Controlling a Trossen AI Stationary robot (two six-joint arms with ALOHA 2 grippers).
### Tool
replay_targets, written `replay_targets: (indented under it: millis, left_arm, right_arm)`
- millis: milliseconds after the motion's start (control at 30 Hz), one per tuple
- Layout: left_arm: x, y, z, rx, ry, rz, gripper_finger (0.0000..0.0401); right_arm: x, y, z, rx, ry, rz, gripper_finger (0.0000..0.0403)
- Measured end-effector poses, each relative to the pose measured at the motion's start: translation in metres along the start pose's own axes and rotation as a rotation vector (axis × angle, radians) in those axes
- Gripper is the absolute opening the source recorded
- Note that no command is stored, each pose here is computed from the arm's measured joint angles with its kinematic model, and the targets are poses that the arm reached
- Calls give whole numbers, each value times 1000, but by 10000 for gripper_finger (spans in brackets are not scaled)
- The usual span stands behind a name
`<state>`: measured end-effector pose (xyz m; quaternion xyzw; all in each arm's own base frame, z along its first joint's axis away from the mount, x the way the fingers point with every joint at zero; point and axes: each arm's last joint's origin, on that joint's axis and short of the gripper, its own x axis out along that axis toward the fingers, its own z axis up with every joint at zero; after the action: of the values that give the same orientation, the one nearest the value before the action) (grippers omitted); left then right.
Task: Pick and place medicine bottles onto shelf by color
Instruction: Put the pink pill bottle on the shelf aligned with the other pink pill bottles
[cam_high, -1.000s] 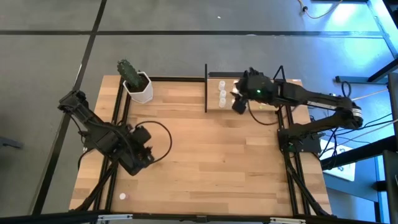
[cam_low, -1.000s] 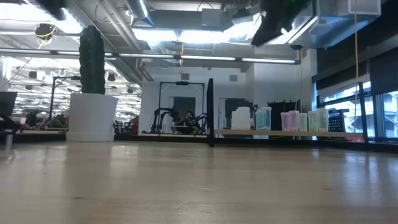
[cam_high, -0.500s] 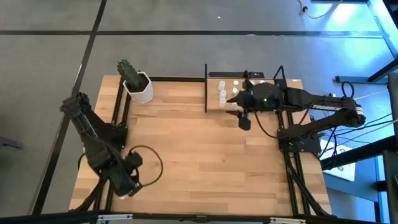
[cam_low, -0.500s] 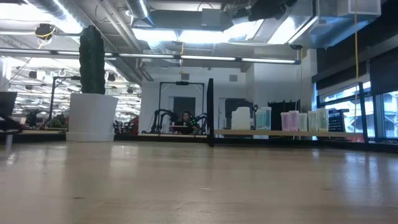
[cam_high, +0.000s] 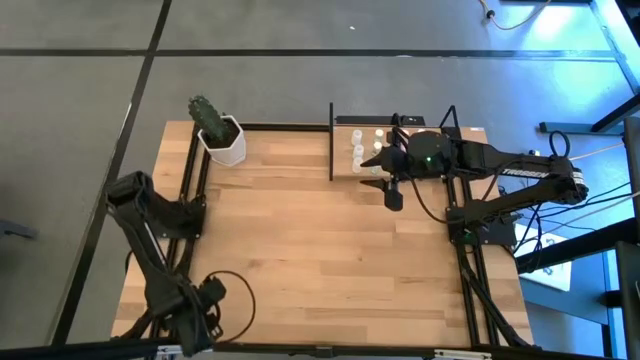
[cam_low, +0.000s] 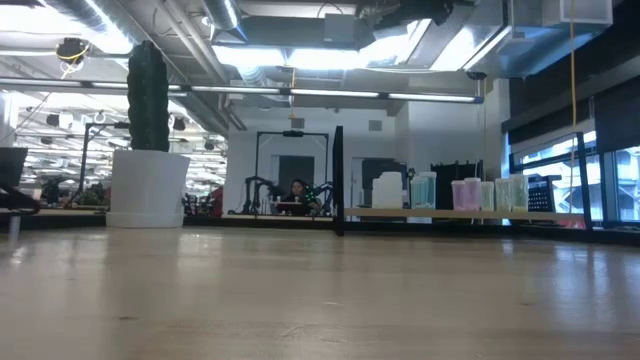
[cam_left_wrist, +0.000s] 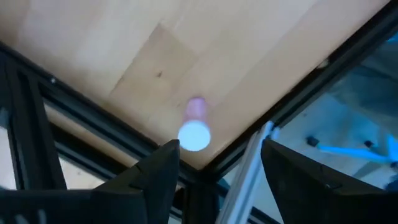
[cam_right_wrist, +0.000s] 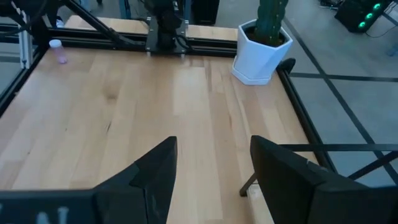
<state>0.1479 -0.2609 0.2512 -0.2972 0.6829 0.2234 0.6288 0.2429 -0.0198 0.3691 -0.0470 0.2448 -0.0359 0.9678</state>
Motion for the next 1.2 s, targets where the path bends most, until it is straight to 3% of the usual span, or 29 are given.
replay_targets:
  millis: [200,533,1200]
  left_arm:
    - [21,-5,-11,-12,37,86,220]
    - [37,-7,-22,-74,12,131,220]
    - [72,-7,-21,-94,14,130,220]
  right_arm:
    - [0,0,0,1,-3,-1,207]
    - [0,0,0,1,-5,-1,207]
    - [0,0,0,1,-4,-2,207]
